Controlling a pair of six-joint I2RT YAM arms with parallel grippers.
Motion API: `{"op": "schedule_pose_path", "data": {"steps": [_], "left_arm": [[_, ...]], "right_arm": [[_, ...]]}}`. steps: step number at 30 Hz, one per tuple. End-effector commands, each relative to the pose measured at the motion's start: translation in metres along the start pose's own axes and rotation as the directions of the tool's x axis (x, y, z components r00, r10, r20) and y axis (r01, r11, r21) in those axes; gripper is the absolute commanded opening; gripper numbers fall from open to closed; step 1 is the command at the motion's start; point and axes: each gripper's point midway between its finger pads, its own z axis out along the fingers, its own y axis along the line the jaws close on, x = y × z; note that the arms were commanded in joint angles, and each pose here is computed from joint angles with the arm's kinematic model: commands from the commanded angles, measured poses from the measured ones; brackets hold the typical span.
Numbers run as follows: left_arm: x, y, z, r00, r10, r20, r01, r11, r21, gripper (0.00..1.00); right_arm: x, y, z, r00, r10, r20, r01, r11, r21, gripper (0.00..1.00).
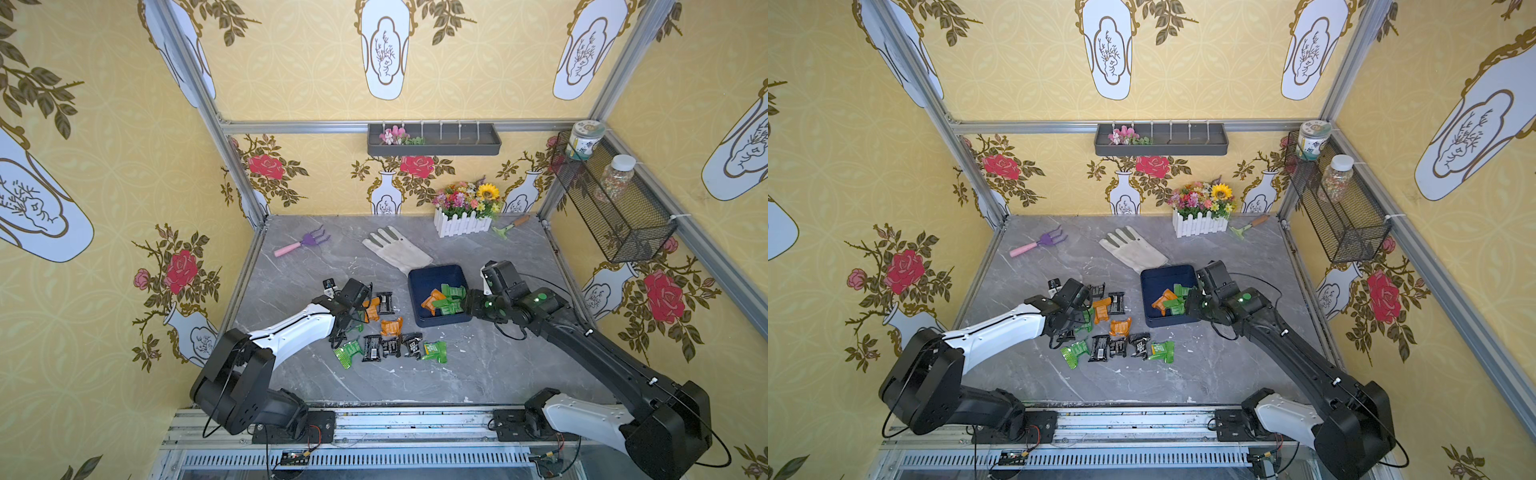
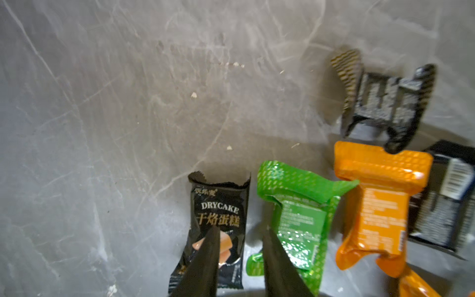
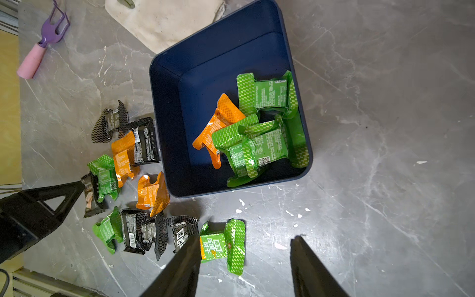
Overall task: Take the cookies out of the storage box
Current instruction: Place the cookie at the center of the board, then pick up the cookie from the storage box.
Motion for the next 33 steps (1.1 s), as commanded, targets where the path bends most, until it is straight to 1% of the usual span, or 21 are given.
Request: {"op": "schedule_pose_path", "data": {"steps": [1,3,4,6,9,11,13,15,16,20,22,24,28,33], "left_arm": [[-0.019,-0.017,-0.017,0.998,-0.003,0.056,-0.003,0.996,0.093,0.38],[-0.035,-0.029,-0.036,0.994,-0.030,0.101,0.012,0.985,0.172,0.39],[-0.043,-0.038,-0.047,0.991,-0.050,0.123,0.019,0.972,0.234,0.39],[-0.053,-0.060,-0.069,0.985,-0.093,0.143,0.032,0.924,0.380,0.40],[-0.060,-0.092,-0.097,0.976,-0.178,0.122,0.070,0.798,0.598,0.43],[-0.057,-0.111,-0.108,0.973,-0.222,0.071,0.106,0.691,0.715,0.43],[-0.050,-0.125,-0.108,0.972,-0.237,-0.001,0.150,0.613,0.776,0.44],[-0.040,-0.137,-0.105,0.975,-0.212,-0.065,0.176,0.562,0.808,0.44],[-0.035,-0.143,-0.102,0.976,-0.196,-0.097,0.191,0.547,0.815,0.44],[-0.015,-0.159,-0.096,0.975,-0.143,-0.172,0.221,0.502,0.836,0.45],[-0.006,-0.165,-0.094,0.973,-0.121,-0.197,0.231,0.490,0.840,0.46],[0.003,-0.169,-0.091,0.973,-0.100,-0.208,0.230,0.493,0.839,0.48],[0.022,-0.178,-0.083,0.969,-0.062,-0.240,0.238,0.509,0.827,0.49],[0.039,-0.187,-0.069,0.958,-0.026,-0.285,0.253,0.541,0.802,0.46]], "right_arm": [[-0.006,0.003,-0.002,1.000,-0.012,0.021,0.012,1.000,-0.001,0.59],[-0.007,0.008,0.000,0.999,-0.032,0.017,0.032,0.999,0.000,0.59],[-0.007,0.011,0.001,0.999,-0.044,0.015,0.044,0.999,0.002,0.59],[-0.008,0.019,0.006,0.997,-0.074,0.005,0.074,0.997,0.006,0.59],[-0.007,0.030,0.018,0.991,-0.127,-0.029,0.128,0.991,0.025,0.59],[-0.005,0.037,0.028,0.986,-0.159,-0.059,0.161,0.986,0.042,0.59],[-0.004,0.040,0.037,0.980,-0.180,-0.084,0.185,0.981,0.060,0.59],[-0.005,0.041,0.047,0.976,-0.189,-0.105,0.198,0.977,0.079,0.59],[-0.004,0.042,0.052,0.974,-0.193,-0.118,0.203,0.975,0.084,0.60],[-0.002,0.044,0.073,0.965,-0.200,-0.169,0.219,0.971,0.100,0.60],[-0.004,0.034,0.079,0.965,-0.195,-0.177,0.222,0.964,0.148,0.61],[-0.005,0.024,0.083,0.967,-0.174,-0.187,0.207,0.963,0.174,0.63],[-0.005,0.010,0.089,0.968,-0.152,-0.198,0.189,0.964,0.185,0.64],[-0.001,-0.001,0.099,0.965,-0.151,-0.216,0.190,0.967,0.172,0.66]]}}
